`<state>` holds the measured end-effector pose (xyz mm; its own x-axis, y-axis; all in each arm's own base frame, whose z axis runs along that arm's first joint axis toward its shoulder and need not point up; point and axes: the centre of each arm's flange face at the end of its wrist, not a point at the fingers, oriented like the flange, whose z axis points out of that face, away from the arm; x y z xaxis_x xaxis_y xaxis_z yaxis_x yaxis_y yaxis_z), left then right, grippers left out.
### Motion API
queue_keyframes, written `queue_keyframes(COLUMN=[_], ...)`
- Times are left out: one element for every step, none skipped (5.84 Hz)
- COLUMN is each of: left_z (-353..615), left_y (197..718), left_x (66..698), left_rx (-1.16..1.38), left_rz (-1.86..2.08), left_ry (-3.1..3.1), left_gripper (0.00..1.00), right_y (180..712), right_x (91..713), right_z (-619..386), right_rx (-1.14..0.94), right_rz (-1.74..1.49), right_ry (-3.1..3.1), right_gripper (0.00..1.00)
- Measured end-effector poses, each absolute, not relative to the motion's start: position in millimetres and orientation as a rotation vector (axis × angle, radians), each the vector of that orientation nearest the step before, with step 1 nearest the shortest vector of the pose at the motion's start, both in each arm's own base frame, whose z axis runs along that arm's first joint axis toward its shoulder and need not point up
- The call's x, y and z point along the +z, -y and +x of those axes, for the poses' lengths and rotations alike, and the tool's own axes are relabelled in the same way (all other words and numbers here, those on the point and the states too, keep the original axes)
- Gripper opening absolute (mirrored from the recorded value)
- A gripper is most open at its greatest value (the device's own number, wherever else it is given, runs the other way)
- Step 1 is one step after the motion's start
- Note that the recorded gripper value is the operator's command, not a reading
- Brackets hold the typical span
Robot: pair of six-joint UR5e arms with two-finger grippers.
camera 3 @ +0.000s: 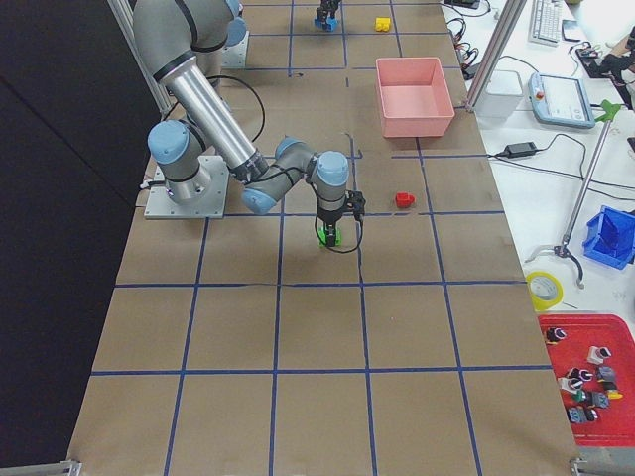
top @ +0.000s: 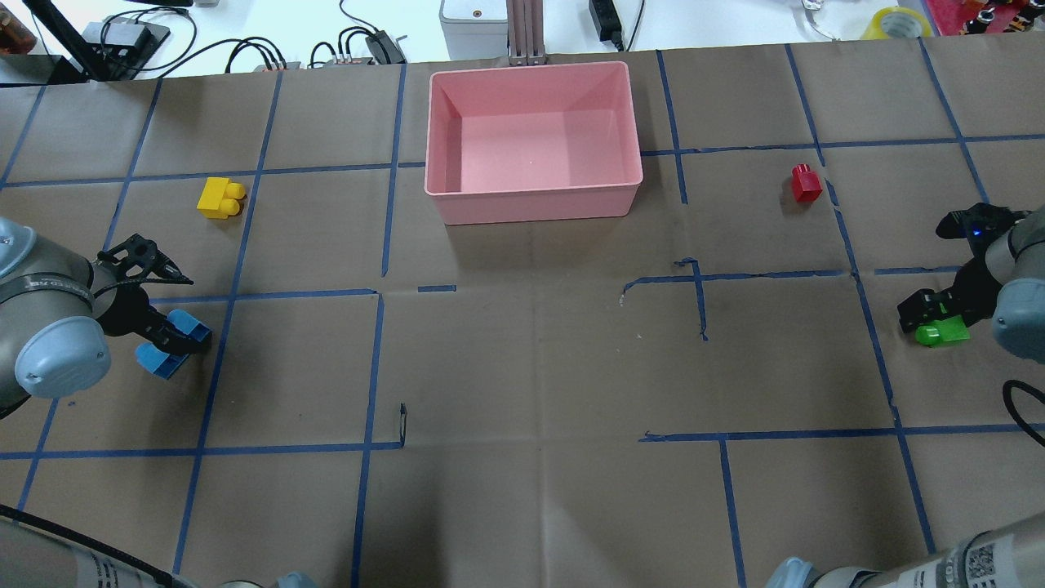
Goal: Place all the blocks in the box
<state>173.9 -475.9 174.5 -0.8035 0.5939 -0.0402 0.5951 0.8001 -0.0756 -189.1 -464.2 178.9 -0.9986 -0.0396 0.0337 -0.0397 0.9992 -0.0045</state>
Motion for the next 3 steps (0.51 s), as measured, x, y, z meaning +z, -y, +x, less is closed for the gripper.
queue_keyframes(left_z=[175.9, 180.4, 184.3], left_y=[479.9, 491.2, 512.9], left_x=[182.8, 201.7, 240.6], left_rx=[-0.146, -0.165, -0.166], left_rz=[0.970, 0.952, 0.912], left_ry=[-2.954, -2.940, -2.957], left_gripper=[0.17, 0.17, 0.17], right_y=[464.1, 463.7, 464.2], right_x=[180.2, 181.9, 186.6], right_z=[-189.8, -190.6, -191.7], right_rx=[0.003, -0.006, -0.005], right_rz=[0.062, 0.071, 0.090], right_ry=[3.105, 3.100, 3.093], right_gripper=[0.08, 0.05, 0.04])
